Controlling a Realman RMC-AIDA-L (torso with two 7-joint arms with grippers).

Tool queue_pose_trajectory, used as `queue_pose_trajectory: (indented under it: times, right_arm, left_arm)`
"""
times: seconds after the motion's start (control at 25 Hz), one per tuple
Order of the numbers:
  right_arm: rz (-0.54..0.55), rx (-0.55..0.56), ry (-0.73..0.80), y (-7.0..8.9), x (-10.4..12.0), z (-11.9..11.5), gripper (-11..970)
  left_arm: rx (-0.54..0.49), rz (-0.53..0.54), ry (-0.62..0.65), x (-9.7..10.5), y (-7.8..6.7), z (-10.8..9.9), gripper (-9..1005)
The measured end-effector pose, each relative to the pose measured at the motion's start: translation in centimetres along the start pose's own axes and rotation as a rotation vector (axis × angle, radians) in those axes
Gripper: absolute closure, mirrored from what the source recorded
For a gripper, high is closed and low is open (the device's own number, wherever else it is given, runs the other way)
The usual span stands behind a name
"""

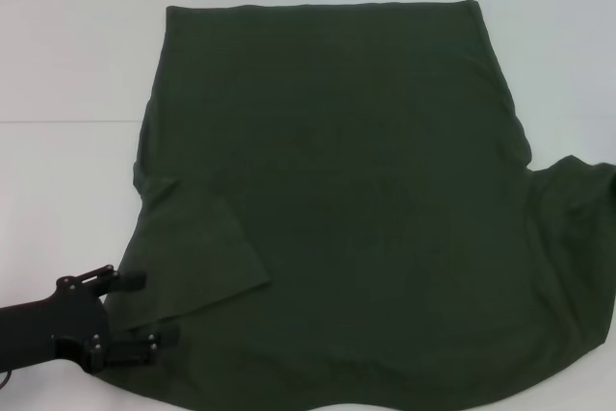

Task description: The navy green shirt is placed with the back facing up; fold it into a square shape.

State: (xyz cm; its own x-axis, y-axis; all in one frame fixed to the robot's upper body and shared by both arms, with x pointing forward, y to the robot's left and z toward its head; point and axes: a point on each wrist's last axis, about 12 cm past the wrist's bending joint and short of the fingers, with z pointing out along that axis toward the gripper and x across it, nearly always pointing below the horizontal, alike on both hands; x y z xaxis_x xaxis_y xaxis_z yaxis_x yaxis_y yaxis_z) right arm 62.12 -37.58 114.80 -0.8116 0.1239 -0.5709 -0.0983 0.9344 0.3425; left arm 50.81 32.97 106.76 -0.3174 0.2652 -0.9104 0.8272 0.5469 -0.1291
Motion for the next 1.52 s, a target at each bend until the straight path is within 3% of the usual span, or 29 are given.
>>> queue_pose_trajectory:
  times: [0.4,0.56,0.88,1.52]
  right_arm:
    - [-0.206,-0.108,0.118,7.0,0.0,3.8,929]
    - [-0.252,-0.13,0.149,8.6,0.6,4.7,924]
    - [-0.291,-0.175,0.181,9.4,1.8,5.3,915]
    - [-0.311,-0.24,0.173,10.8,2.1,5.7,896]
  left_arm:
    - [-0.001,-0.007,0.0,0.2,-0.1,0.0,96]
    - [0.002,-0.013,-0.001,0.3,-0.2,0.1,97]
    - [0.004,-0.018,-0.002,0.4,-0.3,0.1,99]
    - [-0.001,-0.032,-0.001,0.8,-0.5,-0.2,103]
